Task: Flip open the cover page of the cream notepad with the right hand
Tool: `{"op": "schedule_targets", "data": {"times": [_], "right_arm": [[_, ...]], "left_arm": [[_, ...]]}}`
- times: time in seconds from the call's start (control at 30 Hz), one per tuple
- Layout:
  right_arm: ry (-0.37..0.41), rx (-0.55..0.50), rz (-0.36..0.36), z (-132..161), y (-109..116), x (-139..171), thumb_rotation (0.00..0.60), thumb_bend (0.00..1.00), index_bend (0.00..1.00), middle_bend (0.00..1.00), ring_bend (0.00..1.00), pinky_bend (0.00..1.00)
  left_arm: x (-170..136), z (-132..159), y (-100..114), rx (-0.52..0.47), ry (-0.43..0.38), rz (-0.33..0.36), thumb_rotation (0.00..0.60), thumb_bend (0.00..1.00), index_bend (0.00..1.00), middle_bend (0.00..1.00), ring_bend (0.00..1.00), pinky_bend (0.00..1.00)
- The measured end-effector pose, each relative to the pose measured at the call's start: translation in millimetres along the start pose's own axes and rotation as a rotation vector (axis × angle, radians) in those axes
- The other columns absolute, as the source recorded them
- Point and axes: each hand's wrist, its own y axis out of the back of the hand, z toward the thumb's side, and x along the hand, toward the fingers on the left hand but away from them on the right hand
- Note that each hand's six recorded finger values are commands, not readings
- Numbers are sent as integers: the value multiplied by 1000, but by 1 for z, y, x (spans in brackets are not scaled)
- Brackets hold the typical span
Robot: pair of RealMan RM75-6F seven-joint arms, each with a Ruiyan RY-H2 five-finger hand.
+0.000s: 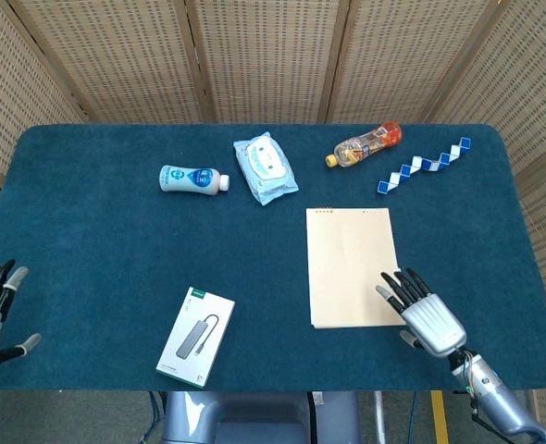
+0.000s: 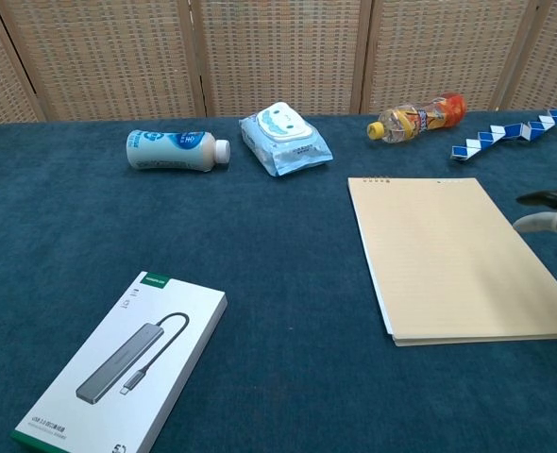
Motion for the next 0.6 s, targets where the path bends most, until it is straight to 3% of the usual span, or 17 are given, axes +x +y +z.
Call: {"op": "schedule_targets", "data": {"times": [0.3,0.6], "right_arm": [[11,35,38,5,-22,-13,600,363,112,9,0,0],[25,42,46,12,-32,-15,600,363,112,11,0,0]], "left_arm": [[0,0,1,-8,-1,-3,600,0,0,0,0,0],[-1,-2,7,-27,-1,8,600,0,0,0,0,0]]}}
